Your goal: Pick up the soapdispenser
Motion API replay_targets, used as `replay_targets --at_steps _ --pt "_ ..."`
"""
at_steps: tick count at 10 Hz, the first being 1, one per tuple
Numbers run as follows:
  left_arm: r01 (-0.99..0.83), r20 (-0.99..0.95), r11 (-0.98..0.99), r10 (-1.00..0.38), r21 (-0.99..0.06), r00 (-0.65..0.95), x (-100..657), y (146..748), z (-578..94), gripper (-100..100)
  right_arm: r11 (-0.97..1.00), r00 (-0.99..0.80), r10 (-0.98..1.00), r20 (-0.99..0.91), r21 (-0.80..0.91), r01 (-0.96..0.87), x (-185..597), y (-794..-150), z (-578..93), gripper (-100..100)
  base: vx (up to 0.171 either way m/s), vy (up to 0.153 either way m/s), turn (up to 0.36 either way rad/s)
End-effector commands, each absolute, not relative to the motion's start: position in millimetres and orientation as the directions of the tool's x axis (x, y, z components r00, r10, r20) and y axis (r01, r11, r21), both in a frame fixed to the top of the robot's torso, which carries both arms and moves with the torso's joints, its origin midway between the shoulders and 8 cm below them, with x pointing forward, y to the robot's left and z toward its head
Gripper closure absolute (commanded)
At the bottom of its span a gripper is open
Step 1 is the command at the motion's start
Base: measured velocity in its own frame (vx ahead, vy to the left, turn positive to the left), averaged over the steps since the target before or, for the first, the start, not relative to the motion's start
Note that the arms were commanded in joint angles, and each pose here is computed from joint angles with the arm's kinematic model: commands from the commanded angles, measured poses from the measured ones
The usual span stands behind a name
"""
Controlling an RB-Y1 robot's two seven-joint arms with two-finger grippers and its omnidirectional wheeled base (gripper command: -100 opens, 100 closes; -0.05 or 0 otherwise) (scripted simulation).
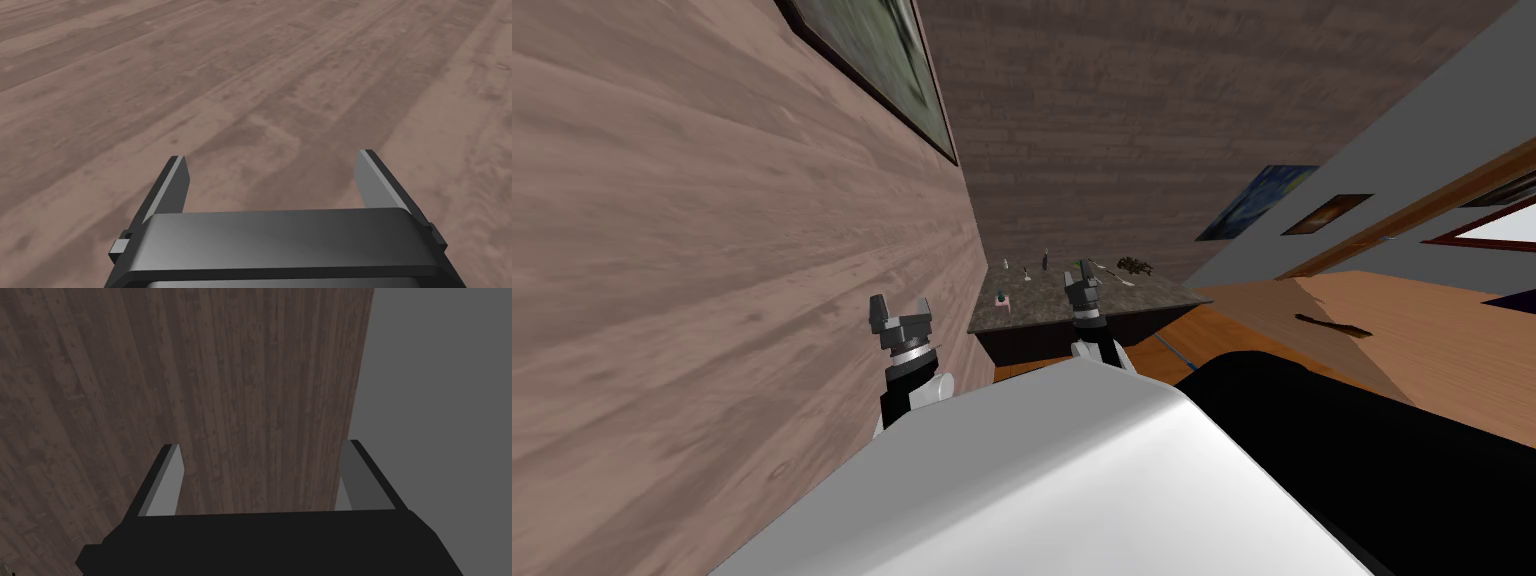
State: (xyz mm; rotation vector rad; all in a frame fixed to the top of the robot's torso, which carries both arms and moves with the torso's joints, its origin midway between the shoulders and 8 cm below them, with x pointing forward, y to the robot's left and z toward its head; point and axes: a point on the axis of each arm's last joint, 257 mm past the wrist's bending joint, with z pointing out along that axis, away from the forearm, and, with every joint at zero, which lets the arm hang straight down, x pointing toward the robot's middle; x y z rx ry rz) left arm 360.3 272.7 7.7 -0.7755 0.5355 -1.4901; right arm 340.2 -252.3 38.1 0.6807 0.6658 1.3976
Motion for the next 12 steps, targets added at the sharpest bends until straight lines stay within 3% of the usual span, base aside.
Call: replay_targets --at_steps 1,12 --pt "0.656 0.117 -0.07 -0.993 -0.752 0.028 362.7 271.8 4.6 -100 0.054 0.061 0.998 -0.018 0.764 -0.643 340.2 -252.3 38.1 0 -0.011 -0.034 -0.022" --pt "0.431 0.06 -0.041 -0.998 -0.901 0.03 397.4 301.0 -51.2 -100 0.053 0.061 0.998 -0.018 0.764 -0.643 340.2 -252.3 38.2 0 -0.037 -0.114 -0.033"
